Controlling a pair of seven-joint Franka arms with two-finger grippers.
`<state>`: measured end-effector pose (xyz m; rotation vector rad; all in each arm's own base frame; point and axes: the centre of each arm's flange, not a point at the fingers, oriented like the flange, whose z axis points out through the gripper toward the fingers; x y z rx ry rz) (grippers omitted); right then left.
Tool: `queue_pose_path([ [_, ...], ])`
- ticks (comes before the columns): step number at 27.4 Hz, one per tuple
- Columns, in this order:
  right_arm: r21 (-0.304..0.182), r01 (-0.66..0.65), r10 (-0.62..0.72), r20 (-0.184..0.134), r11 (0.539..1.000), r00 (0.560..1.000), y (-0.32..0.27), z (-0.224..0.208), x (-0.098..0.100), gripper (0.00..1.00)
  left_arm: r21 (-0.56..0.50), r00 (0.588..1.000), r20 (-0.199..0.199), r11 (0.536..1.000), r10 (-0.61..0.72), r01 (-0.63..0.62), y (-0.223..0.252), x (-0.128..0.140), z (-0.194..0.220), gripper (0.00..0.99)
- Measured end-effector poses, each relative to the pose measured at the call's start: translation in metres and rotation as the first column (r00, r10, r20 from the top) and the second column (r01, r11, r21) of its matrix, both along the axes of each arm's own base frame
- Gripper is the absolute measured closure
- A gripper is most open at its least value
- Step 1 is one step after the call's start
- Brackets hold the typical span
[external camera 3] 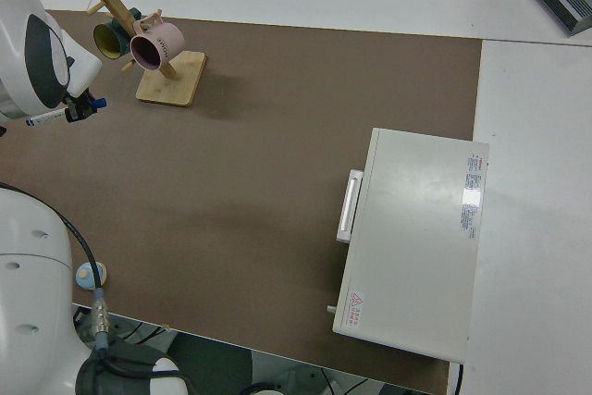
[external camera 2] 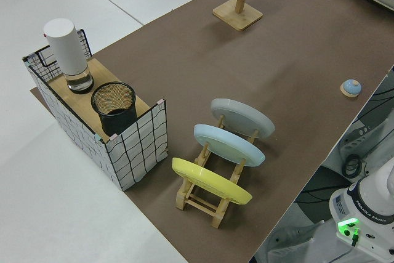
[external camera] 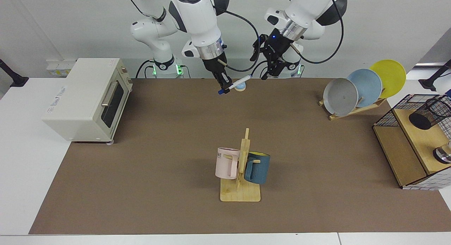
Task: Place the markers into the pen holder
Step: 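Carry the marker toward the left gripper while the left gripper reaches it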
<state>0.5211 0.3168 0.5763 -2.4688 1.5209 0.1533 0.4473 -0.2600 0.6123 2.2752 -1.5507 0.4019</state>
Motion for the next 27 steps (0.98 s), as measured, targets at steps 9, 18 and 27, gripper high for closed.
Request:
queue_pose_path([
  [9,0.033,0.013,-0.013,-0.021,0.999,1.000,0.001,0.001,0.000,0.84,0.006,1.000,0.005,1.000,0.011,-0.011,-0.016,-0.008,-0.016,0.000],
  [18,0.045,0.014,-0.013,-0.028,0.999,1.000,0.003,0.001,-0.001,0.84,0.006,0.999,-0.006,0.999,0.052,-0.052,-0.026,-0.012,-0.027,0.194],
  [27,0.041,0.013,-0.011,-0.034,0.999,0.999,0.003,-0.001,-0.002,0.84,0.002,0.997,-0.008,0.997,0.077,-0.077,-0.025,-0.010,-0.028,0.581],
])
